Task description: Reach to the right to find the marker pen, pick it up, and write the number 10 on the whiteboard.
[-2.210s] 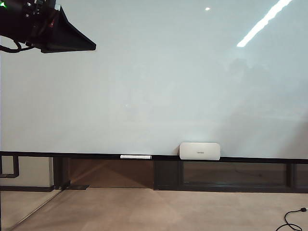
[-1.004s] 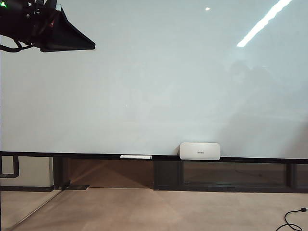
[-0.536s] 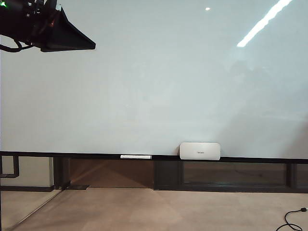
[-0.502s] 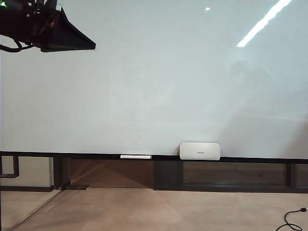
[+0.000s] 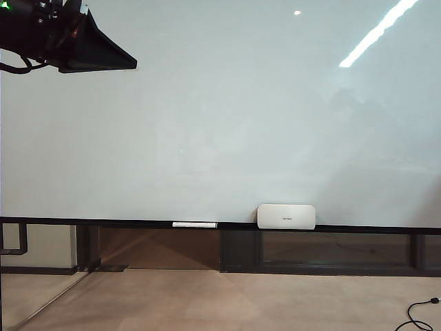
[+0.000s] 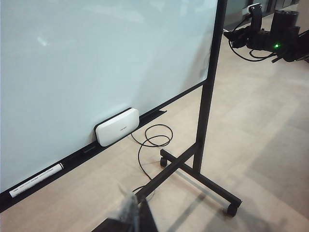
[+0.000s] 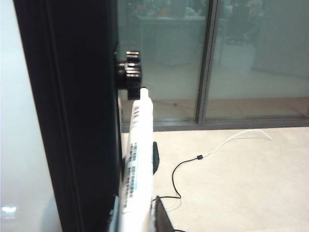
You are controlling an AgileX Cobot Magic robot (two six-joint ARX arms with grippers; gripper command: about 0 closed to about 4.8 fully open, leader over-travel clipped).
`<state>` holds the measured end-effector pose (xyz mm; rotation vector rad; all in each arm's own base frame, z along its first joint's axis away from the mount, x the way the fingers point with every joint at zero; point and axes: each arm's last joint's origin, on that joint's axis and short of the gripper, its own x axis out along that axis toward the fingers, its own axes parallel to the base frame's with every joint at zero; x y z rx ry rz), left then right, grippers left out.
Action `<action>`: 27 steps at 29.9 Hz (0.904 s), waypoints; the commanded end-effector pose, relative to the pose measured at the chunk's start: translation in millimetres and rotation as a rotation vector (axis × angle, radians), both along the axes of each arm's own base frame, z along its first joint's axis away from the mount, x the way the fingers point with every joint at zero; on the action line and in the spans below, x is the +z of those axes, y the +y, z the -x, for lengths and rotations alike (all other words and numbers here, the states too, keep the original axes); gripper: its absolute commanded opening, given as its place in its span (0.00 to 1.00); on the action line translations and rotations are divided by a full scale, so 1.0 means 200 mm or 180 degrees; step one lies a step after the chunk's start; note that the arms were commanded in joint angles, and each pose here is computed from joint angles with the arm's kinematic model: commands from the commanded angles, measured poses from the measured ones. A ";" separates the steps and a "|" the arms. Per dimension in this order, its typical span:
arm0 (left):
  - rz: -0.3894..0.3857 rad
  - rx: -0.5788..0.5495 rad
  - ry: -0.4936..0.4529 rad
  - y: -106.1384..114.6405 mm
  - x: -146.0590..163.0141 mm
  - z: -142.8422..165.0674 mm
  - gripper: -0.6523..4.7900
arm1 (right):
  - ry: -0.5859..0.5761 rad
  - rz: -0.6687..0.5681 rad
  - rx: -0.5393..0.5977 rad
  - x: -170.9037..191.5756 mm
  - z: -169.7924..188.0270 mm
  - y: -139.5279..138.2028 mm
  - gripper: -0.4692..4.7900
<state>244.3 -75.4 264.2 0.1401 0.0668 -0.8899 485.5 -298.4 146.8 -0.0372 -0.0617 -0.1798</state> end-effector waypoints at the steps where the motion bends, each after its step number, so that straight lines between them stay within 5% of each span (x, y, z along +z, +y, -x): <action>1: 0.0020 -0.0005 -0.0081 0.00 0.02 0.00 0.11 | -0.0064 0.0026 -0.0006 0.03 0.00 -0.01 0.09; 12: 0.0012 -0.0004 -0.0049 0.00 0.02 0.00 0.11 | -0.0186 -0.0243 -0.0174 0.10 0.04 -0.05 0.09; 27: 0.0043 -0.0012 0.0016 0.00 0.01 0.00 0.11 | -0.0063 -0.0256 -0.0403 0.61 0.22 -0.10 0.09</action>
